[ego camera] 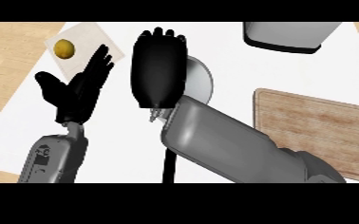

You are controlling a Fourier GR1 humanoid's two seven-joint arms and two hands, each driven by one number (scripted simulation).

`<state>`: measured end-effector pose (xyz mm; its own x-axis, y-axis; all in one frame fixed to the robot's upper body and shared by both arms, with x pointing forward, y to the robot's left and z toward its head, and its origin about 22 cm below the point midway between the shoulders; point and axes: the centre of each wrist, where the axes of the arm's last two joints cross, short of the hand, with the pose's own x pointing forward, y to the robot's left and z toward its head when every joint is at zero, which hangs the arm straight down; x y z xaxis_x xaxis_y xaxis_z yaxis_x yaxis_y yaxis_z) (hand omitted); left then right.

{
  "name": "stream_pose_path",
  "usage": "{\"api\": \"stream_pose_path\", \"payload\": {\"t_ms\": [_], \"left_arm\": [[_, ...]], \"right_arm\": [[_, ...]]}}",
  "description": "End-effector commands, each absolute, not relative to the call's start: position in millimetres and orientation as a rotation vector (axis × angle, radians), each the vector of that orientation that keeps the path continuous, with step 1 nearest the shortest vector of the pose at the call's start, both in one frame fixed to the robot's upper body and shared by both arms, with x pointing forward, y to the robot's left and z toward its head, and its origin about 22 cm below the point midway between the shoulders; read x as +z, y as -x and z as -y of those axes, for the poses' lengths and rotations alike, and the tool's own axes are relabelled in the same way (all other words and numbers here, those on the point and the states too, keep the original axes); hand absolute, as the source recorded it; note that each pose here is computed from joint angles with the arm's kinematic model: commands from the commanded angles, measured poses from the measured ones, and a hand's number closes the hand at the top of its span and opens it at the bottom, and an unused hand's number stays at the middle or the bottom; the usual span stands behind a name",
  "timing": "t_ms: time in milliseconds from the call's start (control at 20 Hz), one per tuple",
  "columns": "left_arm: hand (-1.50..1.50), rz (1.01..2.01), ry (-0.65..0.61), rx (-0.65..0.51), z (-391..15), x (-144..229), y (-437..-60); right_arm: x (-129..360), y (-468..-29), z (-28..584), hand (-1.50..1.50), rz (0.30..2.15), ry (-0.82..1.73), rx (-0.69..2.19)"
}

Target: Pick the squash from the cutting board and place it in the pan

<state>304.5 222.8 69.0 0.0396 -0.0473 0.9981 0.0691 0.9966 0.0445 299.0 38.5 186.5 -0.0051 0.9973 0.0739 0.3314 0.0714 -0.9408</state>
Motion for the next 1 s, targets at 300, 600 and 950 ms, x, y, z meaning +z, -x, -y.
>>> {"api": "stream_pose_path", "payload": {"t_ms": [300,600,950], "left_arm": [[0.0,1.527,-0.061,-0.043,-243.4,61.2,-299.2],[0.0,1.53,-0.055,-0.004,-251.6,65.6,-298.2],[0.0,1.53,-0.033,-0.002,-249.1,67.9,-296.6]], "right_arm": [[175.7,-313.0,-50.7,1.5,1.389,1.388,0.699],[148.3,-330.8,-37.8,1.5,1.401,1.353,0.684],[100.6,-358.2,-14.9,1.5,1.468,1.258,0.697]]}}
